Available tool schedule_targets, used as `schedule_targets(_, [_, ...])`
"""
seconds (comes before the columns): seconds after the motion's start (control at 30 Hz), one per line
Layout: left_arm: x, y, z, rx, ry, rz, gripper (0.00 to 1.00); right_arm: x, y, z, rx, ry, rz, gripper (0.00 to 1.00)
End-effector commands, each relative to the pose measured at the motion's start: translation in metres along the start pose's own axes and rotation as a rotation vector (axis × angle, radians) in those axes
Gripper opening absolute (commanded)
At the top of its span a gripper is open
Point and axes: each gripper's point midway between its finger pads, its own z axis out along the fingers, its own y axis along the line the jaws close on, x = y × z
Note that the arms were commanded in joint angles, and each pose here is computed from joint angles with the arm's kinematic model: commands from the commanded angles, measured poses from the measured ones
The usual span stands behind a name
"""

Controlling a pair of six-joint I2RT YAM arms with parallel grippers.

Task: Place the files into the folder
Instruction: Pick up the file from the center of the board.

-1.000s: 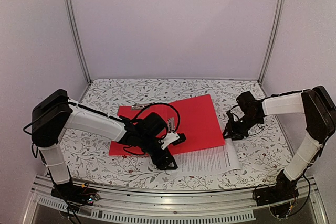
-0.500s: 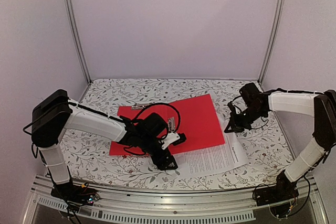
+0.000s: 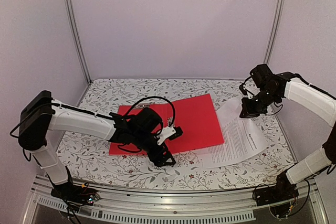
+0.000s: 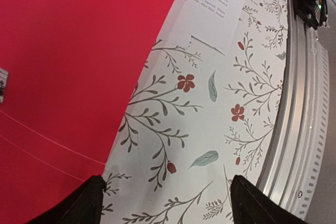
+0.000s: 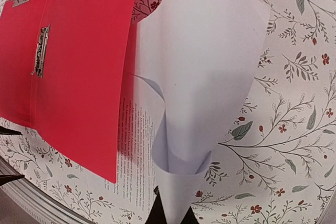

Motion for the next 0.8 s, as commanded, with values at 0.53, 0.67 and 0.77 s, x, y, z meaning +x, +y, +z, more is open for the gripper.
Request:
schedule_targets(0.53, [-0.187,0.069,-0.163,-0.166,-0.634,-0.006,0.86,-0.076,0.077,-0.161,0.171,-0.308,-0.614,0.00])
schedule_targets(0.67, [-0.208,0.076,-0.187,-0.224,-0.629,0.083,0.87,-0.086,0.094,-0.179,0.149,-0.337,-0.676,0.00])
schedule_targets(0.77, [-0.215,0.071,-0.203,-0.257,-0.617,0.192,0.89,-0.079,0.116,-0.183,0.072,-0.339,-0.754,0.00])
